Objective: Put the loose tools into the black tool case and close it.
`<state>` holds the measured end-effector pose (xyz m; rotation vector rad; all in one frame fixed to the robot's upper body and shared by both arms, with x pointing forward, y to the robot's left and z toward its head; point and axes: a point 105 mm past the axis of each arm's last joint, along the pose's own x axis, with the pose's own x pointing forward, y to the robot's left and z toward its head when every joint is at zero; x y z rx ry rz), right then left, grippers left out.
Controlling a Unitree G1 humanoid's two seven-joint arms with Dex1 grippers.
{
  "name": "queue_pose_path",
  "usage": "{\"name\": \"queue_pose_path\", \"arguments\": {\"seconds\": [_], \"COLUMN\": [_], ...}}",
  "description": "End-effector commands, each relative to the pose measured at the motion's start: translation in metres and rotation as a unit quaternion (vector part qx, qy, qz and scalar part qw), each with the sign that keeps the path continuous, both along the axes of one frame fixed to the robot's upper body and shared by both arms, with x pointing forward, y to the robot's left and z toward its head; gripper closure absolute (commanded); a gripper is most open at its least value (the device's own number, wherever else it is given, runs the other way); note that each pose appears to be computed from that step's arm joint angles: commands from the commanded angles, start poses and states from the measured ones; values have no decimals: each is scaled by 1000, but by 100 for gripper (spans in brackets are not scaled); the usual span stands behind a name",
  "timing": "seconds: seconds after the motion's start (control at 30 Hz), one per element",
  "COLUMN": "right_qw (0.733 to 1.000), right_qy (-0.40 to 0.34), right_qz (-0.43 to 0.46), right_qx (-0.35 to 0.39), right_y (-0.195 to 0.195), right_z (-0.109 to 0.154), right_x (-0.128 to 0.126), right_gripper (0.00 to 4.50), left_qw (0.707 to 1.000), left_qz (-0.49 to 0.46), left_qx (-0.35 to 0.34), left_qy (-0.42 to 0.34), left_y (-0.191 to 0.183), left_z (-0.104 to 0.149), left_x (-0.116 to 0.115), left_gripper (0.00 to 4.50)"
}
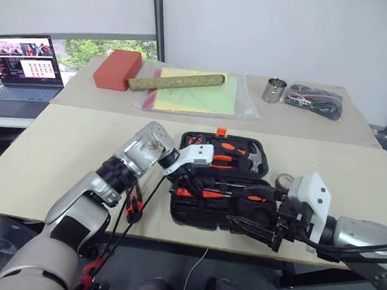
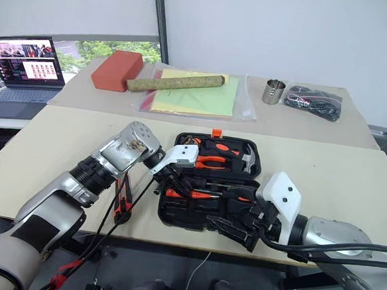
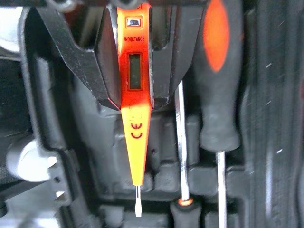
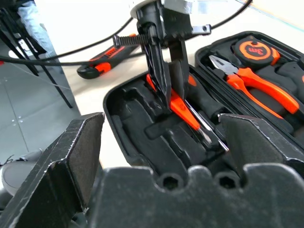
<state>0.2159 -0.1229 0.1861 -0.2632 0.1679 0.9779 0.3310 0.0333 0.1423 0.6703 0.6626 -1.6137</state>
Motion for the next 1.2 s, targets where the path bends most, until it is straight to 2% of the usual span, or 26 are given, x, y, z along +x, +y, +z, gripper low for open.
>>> {"name": "queue_pose_path", "arguments": {"seconds": [0.03,0.27,0.33,0.37,0.5,0.53,0.63,0.8,0.9,0.97,1.0,1.2], "right_qw": [1000,999,999,999,999,999,999,1000,1000,1000,1000,999], "right_qy": [-28,-33,-33,-33,-32,-32,-28,-22,-20,-20,-20,-24], "right_qz": [-1,-6,-6,-6,-5,-5,-5,-7,-9,-10,-11,-14], "right_qx": [6,10,11,11,15,15,18,19,20,21,21,19], "right_y": [2,2,2,2,3,3,2,-2,-2,-3,-3,-5], "right_z": [10,11,10,10,10,10,9,7,6,6,6,7], "right_x": [-2,0,0,0,0,-1,-2,-2,0,2,3,7], "right_gripper": [0,0,0,0,0,0,0,0,0,0,0,0], "left_qw": [999,999,999,999,1000,999,996,982,967,956,952,958], "left_qz": [2,3,2,2,11,14,7,32,67,87,99,92], "left_qx": [32,41,36,30,-16,-29,-88,-184,-245,-280,-288,-269], "left_qy": [-10,-20,-18,-22,-22,-20,-6,0,18,25,27,26], "left_y": [4,4,3,2,5,7,19,37,38,34,30,20], "left_z": [-7,-15,-12,-9,11,17,37,54,52,46,36,-1], "left_x": [1,5,4,5,5,4,-5,-7,0,5,8,4], "left_gripper": [408,408,308,288,149,101,2,2,78,158,191,423]}}
